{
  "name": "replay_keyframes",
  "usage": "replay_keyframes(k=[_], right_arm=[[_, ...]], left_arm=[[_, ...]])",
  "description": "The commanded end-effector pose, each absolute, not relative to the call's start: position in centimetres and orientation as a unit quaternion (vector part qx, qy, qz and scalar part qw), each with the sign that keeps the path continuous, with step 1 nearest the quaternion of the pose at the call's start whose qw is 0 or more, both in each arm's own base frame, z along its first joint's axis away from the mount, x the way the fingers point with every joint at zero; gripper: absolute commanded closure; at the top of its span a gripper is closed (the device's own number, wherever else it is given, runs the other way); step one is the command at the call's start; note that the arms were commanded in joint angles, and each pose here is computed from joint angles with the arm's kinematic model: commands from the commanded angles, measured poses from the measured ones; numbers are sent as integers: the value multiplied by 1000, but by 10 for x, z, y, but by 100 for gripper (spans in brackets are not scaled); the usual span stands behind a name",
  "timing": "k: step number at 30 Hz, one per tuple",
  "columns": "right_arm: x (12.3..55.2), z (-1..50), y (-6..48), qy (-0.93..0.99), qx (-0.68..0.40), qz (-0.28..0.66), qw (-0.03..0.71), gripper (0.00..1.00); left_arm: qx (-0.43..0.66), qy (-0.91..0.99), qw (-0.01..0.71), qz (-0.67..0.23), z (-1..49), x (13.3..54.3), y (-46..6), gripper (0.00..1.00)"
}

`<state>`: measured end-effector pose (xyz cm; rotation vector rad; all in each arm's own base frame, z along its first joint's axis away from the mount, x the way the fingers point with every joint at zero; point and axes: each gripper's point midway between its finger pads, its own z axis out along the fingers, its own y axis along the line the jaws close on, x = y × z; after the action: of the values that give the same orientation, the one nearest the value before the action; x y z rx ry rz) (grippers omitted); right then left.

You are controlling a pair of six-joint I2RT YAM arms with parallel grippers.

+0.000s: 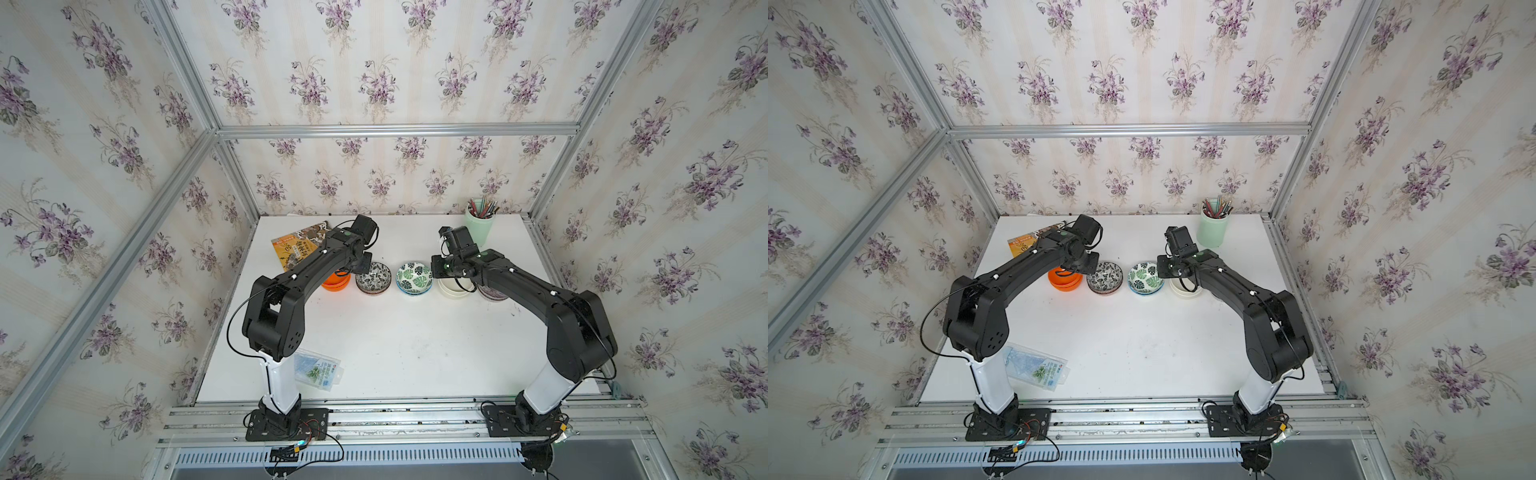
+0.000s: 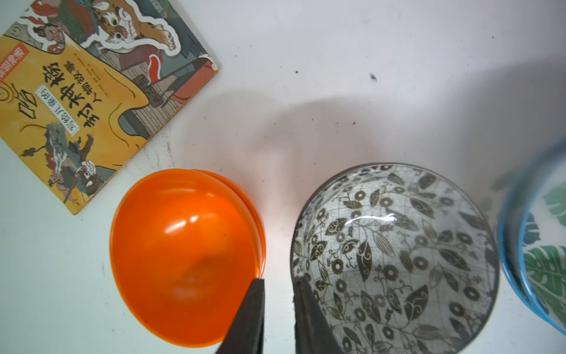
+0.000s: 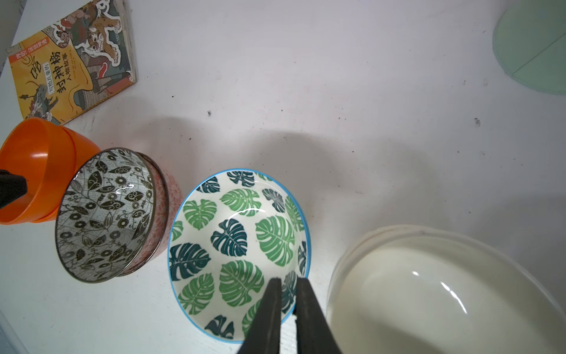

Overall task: Stack the bowls
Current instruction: Adjust the bowl at the center of the board.

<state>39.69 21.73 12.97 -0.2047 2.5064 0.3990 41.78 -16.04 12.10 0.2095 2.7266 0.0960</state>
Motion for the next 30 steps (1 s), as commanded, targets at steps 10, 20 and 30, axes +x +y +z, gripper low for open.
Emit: replay_keyframes(k=[10, 20, 30], right_arm=[[399, 133, 218, 939, -77, 147, 301, 84], [399, 132, 218, 939, -77, 147, 300, 84], [399, 131, 218, 940, -76, 148, 299, 84]], left_arm=[[58, 982, 180, 29, 102, 429, -147, 79], [57, 983, 171, 28, 92, 430, -147, 79], [54, 981, 184, 23, 105, 436, -147, 81]])
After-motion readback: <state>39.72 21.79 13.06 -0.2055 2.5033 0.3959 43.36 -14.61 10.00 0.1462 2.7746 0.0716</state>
